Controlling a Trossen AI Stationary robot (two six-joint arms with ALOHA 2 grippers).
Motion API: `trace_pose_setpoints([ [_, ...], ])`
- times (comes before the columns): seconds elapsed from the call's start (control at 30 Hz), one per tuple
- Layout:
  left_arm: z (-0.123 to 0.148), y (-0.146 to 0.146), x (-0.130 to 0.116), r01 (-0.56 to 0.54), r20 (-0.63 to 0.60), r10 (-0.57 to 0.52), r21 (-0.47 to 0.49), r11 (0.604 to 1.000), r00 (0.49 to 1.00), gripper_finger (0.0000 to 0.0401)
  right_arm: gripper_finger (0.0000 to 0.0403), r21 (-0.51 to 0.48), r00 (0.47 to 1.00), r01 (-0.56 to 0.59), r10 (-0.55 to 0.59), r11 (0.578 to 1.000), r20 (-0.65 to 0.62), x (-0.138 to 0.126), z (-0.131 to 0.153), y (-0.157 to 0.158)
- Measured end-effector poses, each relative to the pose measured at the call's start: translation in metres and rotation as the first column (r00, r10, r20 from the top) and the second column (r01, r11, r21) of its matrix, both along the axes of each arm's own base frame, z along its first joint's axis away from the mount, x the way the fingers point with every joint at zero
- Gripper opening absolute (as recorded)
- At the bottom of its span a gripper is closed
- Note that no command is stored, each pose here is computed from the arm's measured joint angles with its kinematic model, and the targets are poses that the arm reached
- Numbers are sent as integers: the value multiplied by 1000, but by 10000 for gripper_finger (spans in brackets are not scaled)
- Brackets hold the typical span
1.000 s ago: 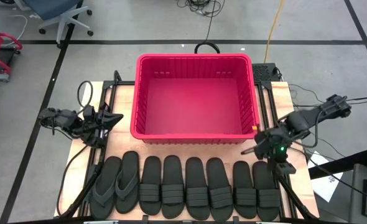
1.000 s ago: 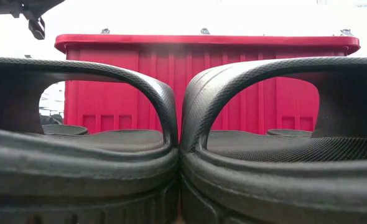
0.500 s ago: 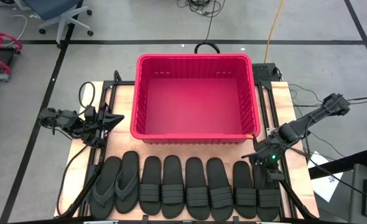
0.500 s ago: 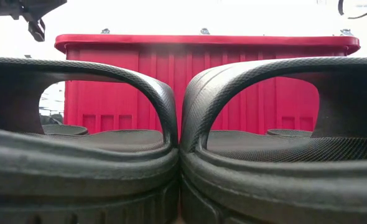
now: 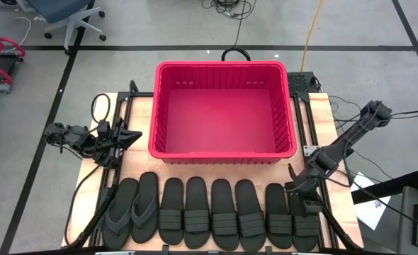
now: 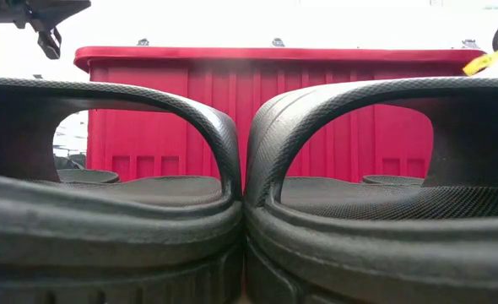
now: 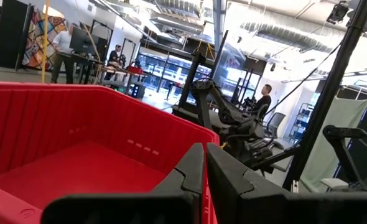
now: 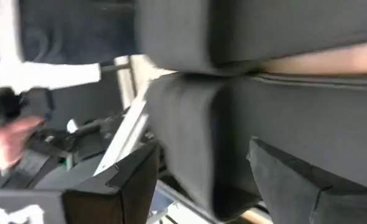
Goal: Pick and place slides into bin
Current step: Put the black slide into the red container
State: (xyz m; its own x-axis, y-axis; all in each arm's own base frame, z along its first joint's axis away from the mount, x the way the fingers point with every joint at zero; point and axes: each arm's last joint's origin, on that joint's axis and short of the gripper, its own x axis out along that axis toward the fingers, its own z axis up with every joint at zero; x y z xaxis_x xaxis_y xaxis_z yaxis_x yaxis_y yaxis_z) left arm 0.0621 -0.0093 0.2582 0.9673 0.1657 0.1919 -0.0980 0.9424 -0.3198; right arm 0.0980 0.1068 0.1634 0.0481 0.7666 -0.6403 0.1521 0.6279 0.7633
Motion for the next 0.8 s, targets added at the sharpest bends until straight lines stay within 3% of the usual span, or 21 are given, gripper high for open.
trace_pose_setpoints([
  [0.23, 0, 0, 0, 1, 0, -1, -7, 1000, 1000, 19, 235, 159, 999, 3, -10, 987, 40, -5, -12, 14],
  [0.57, 0, 1, 0, -22, -5, 22, -5, 1000, 1000, 19, 199, 63, 998, 48, -50, 997, 27, -13, -26, 24],
  [0.67, 0, 2, 0, -59, -9, 59, -6, 998, 998, 19, 160, 59, 999, 43, -45, 997, 23, -12, -28, 25],
  [0.8, -1, 3, 0, -98, -15, 98, -2, 995, 995, 19, 56, 66, 999, 28, -31, 997, 41, -12, -27, 25],
])
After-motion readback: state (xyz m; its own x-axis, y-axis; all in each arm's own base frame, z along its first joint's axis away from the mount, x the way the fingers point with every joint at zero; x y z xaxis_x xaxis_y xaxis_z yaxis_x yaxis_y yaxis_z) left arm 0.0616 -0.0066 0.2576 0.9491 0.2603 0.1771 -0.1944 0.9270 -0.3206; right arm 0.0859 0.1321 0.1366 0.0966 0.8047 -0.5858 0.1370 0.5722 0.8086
